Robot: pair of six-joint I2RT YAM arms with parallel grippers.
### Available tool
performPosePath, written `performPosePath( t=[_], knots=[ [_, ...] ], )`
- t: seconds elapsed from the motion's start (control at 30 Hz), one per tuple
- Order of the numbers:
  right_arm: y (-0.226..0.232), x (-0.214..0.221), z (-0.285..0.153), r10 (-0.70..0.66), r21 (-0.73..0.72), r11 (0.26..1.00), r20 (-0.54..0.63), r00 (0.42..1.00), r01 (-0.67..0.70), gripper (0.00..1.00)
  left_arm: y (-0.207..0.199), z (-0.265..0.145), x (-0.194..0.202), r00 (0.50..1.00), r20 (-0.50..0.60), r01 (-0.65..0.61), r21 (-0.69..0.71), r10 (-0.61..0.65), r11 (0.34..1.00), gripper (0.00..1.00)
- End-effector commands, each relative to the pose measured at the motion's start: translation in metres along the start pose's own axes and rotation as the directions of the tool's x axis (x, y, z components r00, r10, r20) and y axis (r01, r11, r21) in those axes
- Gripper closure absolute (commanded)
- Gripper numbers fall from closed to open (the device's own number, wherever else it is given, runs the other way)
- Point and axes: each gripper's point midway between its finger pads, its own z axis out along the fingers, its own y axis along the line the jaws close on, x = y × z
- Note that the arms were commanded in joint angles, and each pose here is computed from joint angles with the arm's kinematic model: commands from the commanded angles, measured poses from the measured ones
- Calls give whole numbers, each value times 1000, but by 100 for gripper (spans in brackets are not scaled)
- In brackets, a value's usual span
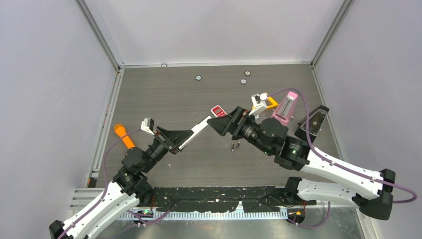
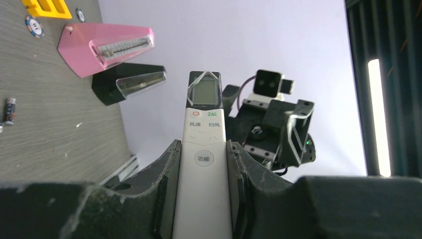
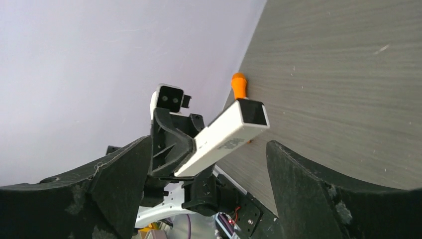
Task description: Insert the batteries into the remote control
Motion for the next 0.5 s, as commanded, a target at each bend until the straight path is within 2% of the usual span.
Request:
performPosePath(
  t=[0.0,0.2,0.47],
  knots=[
    [15,-11,16,118,47,992,52,992,-121,12,-40,-3,-21,990,101,87,152,-103,985,100],
    [13,-4,31,156,85,983,49,987,-160,19,-40,-5,-24,986,117,95,172,-116,981,100],
    [21,6,54,129,69,989,14,991,-130,31,-43,-6,-23,985,106,110,198,-133,974,100]
  ],
)
